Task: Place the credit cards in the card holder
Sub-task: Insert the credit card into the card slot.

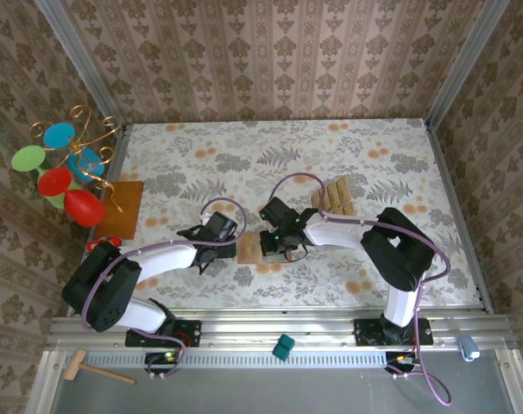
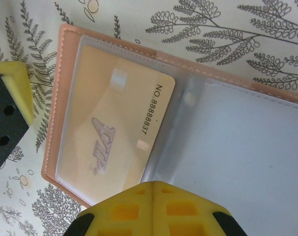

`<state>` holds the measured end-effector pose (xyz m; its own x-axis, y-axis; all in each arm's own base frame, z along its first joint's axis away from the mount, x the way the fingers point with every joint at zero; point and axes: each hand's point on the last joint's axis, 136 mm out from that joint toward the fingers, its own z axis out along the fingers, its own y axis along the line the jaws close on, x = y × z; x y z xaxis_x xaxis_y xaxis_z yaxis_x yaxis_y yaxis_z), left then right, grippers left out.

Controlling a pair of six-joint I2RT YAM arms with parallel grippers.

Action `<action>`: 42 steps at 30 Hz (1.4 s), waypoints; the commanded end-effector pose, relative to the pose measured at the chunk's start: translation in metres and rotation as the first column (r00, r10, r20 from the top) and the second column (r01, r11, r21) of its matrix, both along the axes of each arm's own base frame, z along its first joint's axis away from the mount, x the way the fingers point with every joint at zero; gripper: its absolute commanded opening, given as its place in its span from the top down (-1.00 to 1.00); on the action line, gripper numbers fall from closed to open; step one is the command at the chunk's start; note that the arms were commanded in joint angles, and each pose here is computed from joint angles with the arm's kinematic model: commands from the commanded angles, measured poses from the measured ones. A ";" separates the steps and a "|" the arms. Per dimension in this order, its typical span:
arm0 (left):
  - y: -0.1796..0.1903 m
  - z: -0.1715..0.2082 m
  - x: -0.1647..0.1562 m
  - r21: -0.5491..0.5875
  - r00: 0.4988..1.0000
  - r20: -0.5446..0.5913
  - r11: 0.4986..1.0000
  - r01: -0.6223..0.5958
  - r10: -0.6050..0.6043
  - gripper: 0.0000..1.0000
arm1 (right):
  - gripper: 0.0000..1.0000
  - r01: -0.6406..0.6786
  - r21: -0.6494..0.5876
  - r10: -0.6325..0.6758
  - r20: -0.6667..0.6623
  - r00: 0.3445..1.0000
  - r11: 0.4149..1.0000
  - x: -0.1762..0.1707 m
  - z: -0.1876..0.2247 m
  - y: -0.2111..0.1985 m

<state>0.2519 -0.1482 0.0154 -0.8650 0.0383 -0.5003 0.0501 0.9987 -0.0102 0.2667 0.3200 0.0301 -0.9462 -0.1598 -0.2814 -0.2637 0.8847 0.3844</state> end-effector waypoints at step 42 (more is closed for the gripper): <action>-0.019 -0.013 -0.004 -0.082 0.992 -0.024 0.989 0.124 -0.126 -0.68 | 1.00 0.018 0.021 -0.019 0.015 1.000 1.000 0.009 0.010 0.005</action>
